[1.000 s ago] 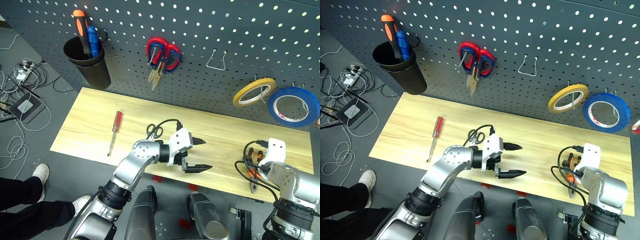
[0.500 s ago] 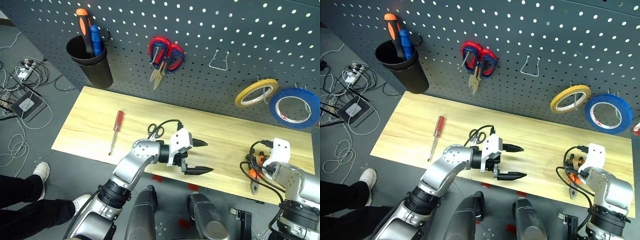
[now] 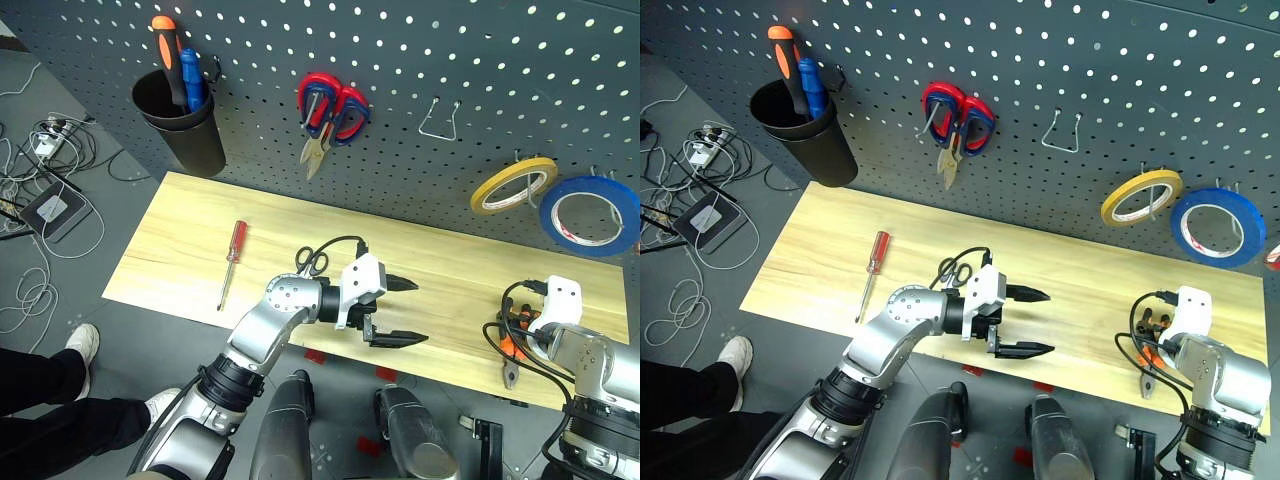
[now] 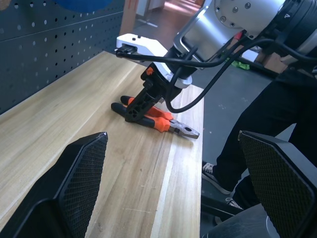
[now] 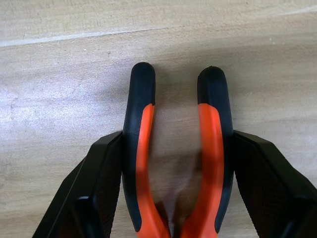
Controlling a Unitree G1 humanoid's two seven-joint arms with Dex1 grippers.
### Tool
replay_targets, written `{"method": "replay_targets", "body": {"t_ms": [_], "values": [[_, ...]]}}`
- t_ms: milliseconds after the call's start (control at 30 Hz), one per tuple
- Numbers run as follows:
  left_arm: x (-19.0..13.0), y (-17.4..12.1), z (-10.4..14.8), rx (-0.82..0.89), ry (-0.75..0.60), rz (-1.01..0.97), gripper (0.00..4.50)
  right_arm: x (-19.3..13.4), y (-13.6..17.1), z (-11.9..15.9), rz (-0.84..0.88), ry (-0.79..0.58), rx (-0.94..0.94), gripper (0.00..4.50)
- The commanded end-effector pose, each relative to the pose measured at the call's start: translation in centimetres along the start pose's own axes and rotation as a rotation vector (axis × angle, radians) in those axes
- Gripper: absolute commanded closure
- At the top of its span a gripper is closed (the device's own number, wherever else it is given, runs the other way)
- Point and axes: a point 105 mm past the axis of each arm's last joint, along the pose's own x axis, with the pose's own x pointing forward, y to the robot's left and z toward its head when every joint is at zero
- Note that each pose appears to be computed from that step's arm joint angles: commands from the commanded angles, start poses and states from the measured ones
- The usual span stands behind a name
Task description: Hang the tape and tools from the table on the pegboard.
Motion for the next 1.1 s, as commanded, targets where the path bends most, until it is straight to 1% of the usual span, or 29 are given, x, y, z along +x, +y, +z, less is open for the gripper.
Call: {"method": "replay_targets", "body": {"t_ms": [33,100,167,233,267,400,433,567,700,767,867,967,1100], "values": [[-0.7,-0.7,0.7,0.036,-0.029,-0.031,0.00,-1.0,0.7,0.3,0.069,-0.046,-0.108,1.50],[-1.7,-1.0,0.6,0.041,-0.025,-0.031,0.00,-1.7,1.1,0.8,0.106,-0.095,-0.177,1.50],[-2.9,-1.4,0.8,0.041,-0.031,0.005,0.00,-3.3,2.5,1.1,0.182,-0.170,-0.254,1.50],[-3.5,-2.0,1.3,0.030,-0.050,0.030,0.00,-4.7,4.2,0.9,0.266,-0.219,-0.292,1.50],[-3.7,-2.2,1.4,0.025,-0.057,0.037,0.00,-5.1,4.8,0.8,0.293,-0.234,-0.299,1.50],[-4.5,-2.7,2.4,0.014,-0.096,0.104,0.00,-8.2,8.7,1.5,0.452,-0.385,-0.350,1.50],[-4.6,-2.7,2.5,0.012,-0.100,0.115,0.00,-8.5,9.1,1.6,0.468,-0.406,-0.359,1.50],[-5.6,-2.5,3.7,0.005,-0.150,0.223,0.00,-11.0,12.1,3.3,0.572,-0.585,-0.366,1.50],[-7.2,-2.5,3.7,-0.002,-0.145,0.327,0.00,-12.1,13.6,4.9,0.577,-0.734,-0.339,1.50],[-7.9,-2.4,3.8,-0.002,-0.143,0.373,0.00,-12.5,14.2,5.3,0.587,-0.780,-0.339,1.50],[-8.9,-2.2,4.1,-0.010,-0.153,0.467,0.00,-13.7,15.5,7.0,0.611,-0.891,-0.319,1.50],[-9.5,-2.0,4.1,-0.019,-0.159,0.515,0.00,-14.4,16.4,8.0,0.623,-0.954,-0.307,1.50],[-11.1,-0.3,4.7,-0.008,-0.208,0.681,0.00,-16.4,17.8,10.8,0.626,-1.119,-0.275,1.50]]}}
